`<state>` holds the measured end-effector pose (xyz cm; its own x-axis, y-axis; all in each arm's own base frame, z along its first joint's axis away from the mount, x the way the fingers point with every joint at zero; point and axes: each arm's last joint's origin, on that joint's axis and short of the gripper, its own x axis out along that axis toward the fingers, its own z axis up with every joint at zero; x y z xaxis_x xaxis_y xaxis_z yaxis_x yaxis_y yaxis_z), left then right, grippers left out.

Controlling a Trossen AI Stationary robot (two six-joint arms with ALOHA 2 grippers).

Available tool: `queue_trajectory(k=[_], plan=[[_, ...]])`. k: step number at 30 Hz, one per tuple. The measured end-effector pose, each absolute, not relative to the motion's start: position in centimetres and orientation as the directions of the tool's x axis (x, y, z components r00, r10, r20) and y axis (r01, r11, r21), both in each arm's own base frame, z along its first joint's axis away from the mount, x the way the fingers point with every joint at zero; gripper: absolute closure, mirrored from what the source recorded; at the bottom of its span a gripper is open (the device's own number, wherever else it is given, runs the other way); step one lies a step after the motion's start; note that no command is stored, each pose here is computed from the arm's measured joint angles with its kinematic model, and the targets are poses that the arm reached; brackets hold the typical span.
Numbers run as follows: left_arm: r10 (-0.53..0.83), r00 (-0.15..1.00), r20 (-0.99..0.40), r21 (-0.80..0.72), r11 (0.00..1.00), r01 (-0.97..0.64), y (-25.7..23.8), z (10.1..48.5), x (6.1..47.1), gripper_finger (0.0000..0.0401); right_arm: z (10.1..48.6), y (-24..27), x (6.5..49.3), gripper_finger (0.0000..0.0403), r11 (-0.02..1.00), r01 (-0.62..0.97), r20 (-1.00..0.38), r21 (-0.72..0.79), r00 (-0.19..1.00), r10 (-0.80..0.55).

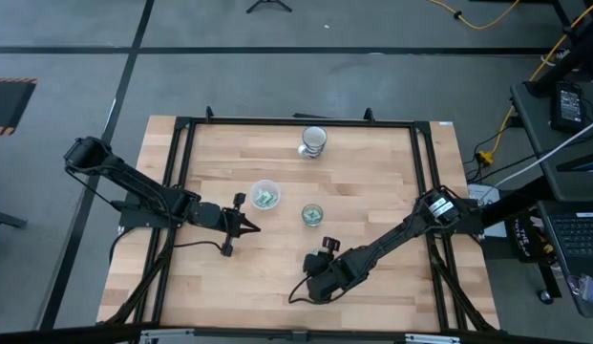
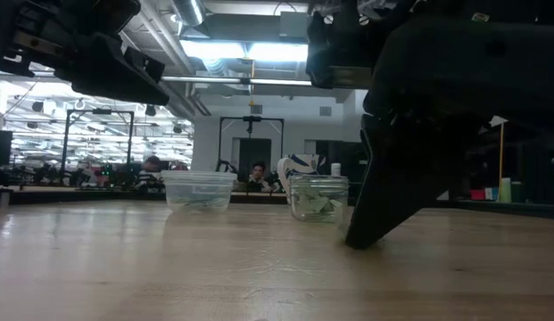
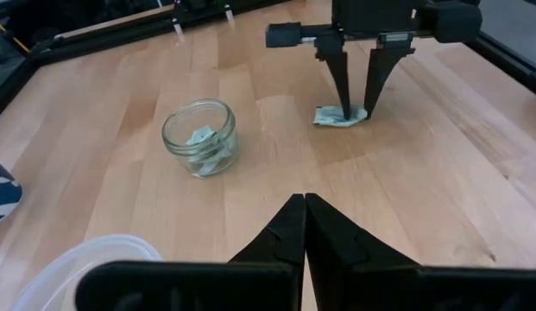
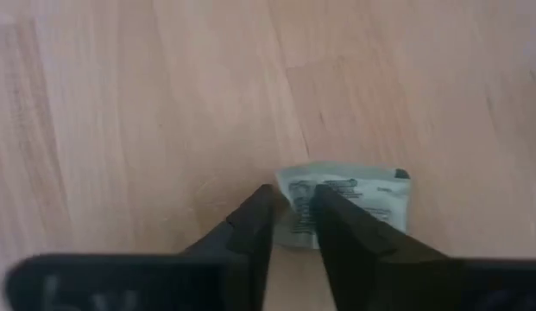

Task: Pick and place Stevia / Truvia into bins
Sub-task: Put the stevia packet into the plastic container

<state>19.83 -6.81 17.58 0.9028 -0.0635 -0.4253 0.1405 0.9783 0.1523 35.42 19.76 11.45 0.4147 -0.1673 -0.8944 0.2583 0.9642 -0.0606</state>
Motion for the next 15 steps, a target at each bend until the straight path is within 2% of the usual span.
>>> queue_trajectory(k=[6, 15], plan=[[-0.064, 0.903, -0.425, 0.150, 0.979, 0.140, -6.8, 17.6, 19.8, 0.0399, 11.4, 19.8, 35.4, 0.0392, 0.969, 0.242, -0.901, -0.058, 0.406, -0.155], [-0.064, 0.903, -0.425, 0.141, 0.981, 0.136, -6.8, 17.6, 19.8, 0.0397, 12.6, 19.9, 35.4, 0.0400, 0.984, 0.173, -0.890, -0.046, 0.441, -0.119]])
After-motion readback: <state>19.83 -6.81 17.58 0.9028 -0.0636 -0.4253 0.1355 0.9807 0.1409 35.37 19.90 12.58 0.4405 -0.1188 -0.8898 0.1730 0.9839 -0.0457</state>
